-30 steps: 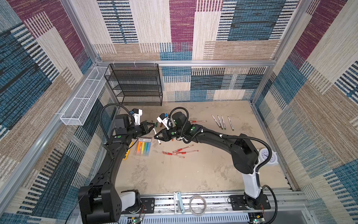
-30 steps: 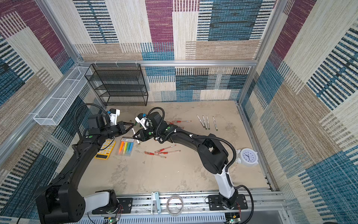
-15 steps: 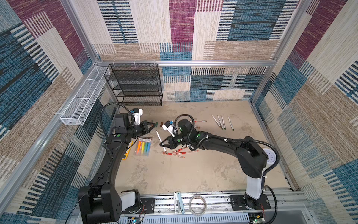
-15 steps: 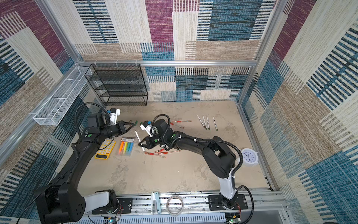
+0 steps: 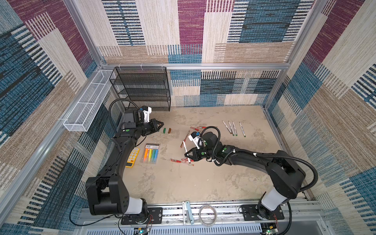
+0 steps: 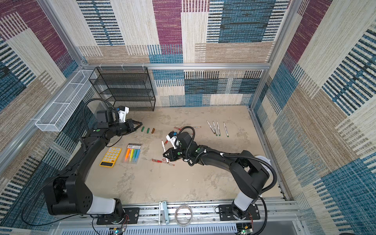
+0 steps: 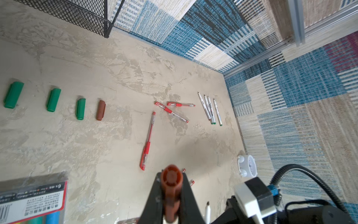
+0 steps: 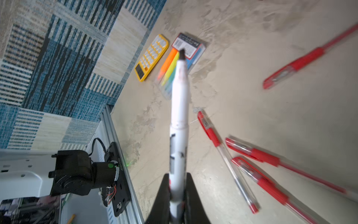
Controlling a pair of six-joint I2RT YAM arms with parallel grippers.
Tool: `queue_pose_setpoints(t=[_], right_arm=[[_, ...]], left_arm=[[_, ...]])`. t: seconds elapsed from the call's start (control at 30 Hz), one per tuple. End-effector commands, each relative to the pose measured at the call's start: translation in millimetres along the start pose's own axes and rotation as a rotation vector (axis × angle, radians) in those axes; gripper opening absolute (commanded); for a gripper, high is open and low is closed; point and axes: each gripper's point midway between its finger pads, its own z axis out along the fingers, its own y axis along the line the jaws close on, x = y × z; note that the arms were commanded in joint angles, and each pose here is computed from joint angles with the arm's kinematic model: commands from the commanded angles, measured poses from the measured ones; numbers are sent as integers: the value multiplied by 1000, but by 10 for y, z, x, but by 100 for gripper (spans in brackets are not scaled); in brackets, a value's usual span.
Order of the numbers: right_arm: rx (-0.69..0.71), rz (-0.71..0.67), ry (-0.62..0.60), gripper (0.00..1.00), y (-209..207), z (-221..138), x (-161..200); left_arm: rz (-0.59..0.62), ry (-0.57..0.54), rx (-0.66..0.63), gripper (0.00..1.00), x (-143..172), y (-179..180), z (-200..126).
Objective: Remove pen caps from pens
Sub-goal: Place the pen cap at the top-center of the table.
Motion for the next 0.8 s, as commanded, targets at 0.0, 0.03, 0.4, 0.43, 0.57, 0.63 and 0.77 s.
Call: queue_pose_setpoints(t=[0.0, 0.03, 0.4, 0.43, 0.57, 0.63, 0.77], right_arm=[[97, 34, -87, 0, -197, -246, -112], [135, 35, -103, 0, -264, -336, -118], [392, 116, -194, 0, -718, -1069, -19], [404, 120, -198, 0, -729, -1110, -4], [442, 123, -207, 0, -795, -1202, 67], [448, 137, -199, 0, -817, -1220, 100], [450, 136, -201, 0, -829, -1232, 136]], left_arm=[[75, 86, -45, 0, 97, 21, 192], [86, 116, -50, 0, 129, 9, 283], [279, 401, -341, 0, 510, 401, 1230], [291, 427, -359, 0, 545, 446, 1298], [293, 481, -427, 0, 577, 673, 1517], [310, 497, -470, 0, 543, 797, 1614], [321, 529, -507, 0, 541, 965, 1778]])
